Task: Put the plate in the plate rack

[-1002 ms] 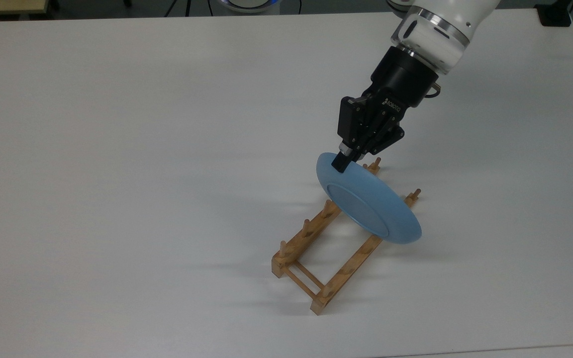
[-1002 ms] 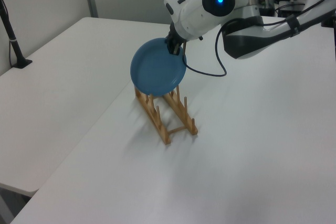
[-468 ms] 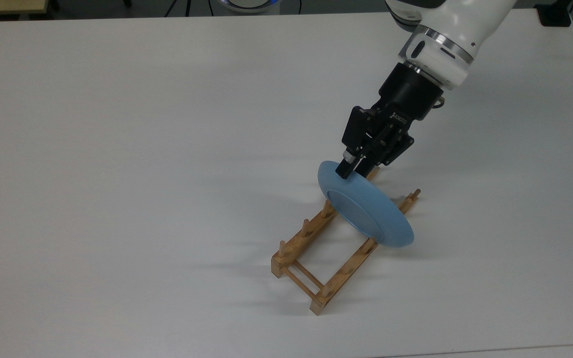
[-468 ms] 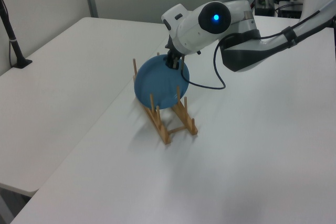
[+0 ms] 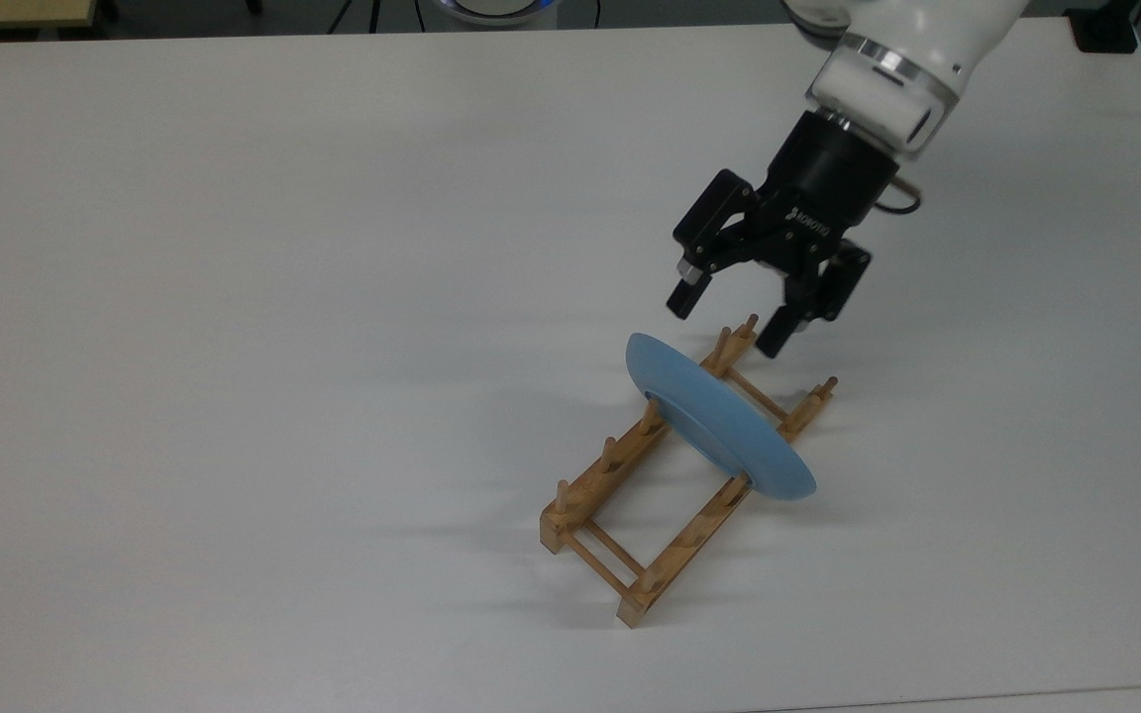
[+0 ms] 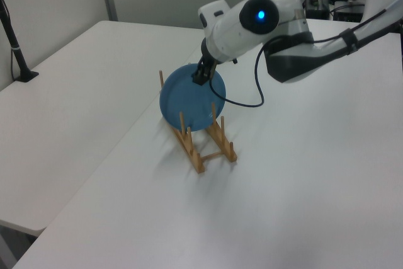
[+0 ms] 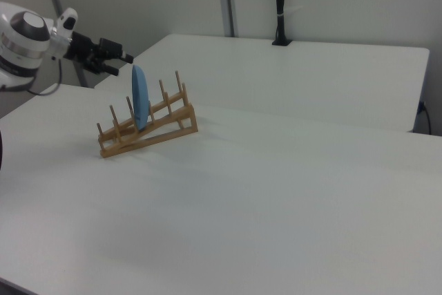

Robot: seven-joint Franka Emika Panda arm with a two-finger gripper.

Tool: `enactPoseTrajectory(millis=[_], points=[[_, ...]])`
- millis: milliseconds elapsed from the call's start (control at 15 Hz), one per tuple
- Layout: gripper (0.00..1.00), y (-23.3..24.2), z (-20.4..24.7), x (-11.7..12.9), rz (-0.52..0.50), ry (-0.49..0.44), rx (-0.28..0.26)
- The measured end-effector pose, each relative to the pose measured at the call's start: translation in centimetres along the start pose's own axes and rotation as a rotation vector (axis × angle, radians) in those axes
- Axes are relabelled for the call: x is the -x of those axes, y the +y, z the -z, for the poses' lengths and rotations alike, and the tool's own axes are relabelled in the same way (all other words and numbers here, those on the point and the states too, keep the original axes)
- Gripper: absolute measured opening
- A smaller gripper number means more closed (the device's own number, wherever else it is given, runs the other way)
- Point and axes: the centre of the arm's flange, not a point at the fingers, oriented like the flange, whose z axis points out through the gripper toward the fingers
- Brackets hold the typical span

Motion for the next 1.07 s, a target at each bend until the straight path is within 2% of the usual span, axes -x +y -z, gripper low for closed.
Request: enactPoseTrajectory(millis=[267, 468, 668, 801, 1069], points=[[1.0, 2.6, 3.4, -1.3, -0.295, -0.156, -0.314], [1.0, 7.2, 2.9, -0.6, -0.422, -0.375, -0.458], [1.0, 11.9, 2.1, 1.6, -0.325, -0.569, -0.535], [1.0, 17.4, 1.4, 3.8, -0.266, -0.666, -0.598], [1.0, 25.1, -1.2, 8.0, -0.204, -0.719, -0.629]])
